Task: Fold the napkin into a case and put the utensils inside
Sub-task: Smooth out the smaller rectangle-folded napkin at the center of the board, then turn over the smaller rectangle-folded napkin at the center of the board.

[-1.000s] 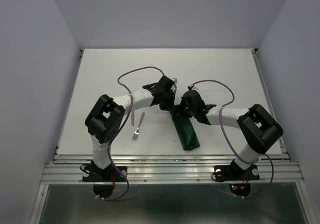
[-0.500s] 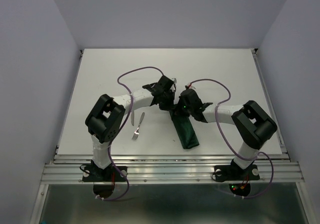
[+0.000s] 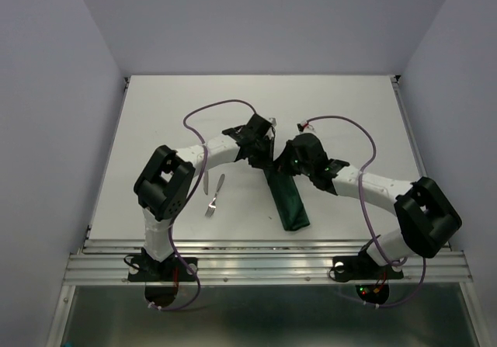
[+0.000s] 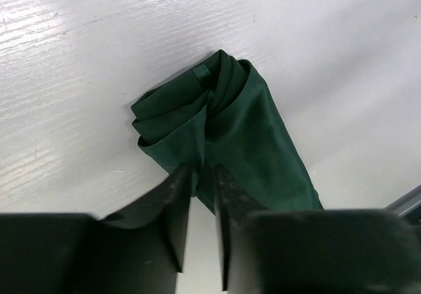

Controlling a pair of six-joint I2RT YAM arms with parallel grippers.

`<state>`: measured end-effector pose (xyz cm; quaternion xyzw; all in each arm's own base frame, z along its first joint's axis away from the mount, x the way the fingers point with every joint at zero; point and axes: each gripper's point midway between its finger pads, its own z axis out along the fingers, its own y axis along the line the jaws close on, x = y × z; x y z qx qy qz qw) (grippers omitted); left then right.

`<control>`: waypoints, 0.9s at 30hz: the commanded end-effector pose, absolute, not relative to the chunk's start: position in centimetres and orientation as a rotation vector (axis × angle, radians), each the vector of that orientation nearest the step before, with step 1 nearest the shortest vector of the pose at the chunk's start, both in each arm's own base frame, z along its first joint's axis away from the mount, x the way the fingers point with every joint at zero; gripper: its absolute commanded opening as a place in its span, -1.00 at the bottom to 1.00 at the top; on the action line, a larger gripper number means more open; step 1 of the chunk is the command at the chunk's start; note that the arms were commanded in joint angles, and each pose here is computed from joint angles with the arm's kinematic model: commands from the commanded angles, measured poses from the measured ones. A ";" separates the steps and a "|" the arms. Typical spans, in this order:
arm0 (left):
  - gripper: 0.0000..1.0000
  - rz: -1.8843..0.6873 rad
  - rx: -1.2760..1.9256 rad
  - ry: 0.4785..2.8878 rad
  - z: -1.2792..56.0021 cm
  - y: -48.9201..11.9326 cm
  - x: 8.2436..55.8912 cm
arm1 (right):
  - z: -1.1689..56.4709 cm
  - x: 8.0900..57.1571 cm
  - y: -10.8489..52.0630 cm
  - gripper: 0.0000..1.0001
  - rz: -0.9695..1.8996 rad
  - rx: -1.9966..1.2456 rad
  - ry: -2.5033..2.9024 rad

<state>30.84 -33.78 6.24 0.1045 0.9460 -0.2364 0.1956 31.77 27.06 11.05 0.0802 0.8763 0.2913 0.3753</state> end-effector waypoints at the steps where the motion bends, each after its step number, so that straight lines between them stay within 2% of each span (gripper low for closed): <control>1: -0.17 -0.653 0.316 2.614 7.8 -34.1 31.6 | 9.6 31.2 25.6 -0.88 0.658 0.223 2.272; 4: 0.02 -0.635 0.316 2.612 7.9 -33.7 31.5 | 9.0 30.9 25.2 -0.88 0.621 0.206 2.301; 5: 0.24 -0.620 0.315 2.611 8.0 -33.5 31.6 | 8.7 30.6 24.8 -0.86 0.599 0.200 2.315; 8: 0.56 -0.593 0.317 2.606 8.2 -32.9 31.5 | 8.2 29.9 23.6 -0.81 0.532 0.168 2.341; 12: 0.59 -0.584 0.296 2.591 9.2 -31.8 31.6 | 8.1 29.1 21.9 -0.73 0.444 0.121 2.356; 15: 0.59 -0.583 0.263 2.574 10.2 -30.5 31.6 | 8.0 28.4 21.0 -0.57 0.385 0.091 2.364; 16: 0.59 -0.589 0.250 2.554 11.1 -30.0 31.7 | 8.0 28.1 21.1 -0.43 0.376 0.071 2.367; 18: 0.59 -0.580 0.219 2.556 11.3 -28.6 31.7 | 7.9 27.3 21.2 -0.27 0.335 0.022 2.376; 19: 0.59 -0.578 0.204 2.548 11.7 -27.9 31.5 | 8.0 27.2 21.2 -0.11 0.312 0.011 2.370; 22: 0.58 -0.543 0.143 2.535 12.4 -25.7 31.7 | 8.1 26.5 22.5 0.12 0.254 -0.072 2.367; 27: 0.56 -0.486 0.052 2.526 12.8 -22.6 32.0 | 7.5 26.0 24.6 0.17 0.176 -0.185 2.375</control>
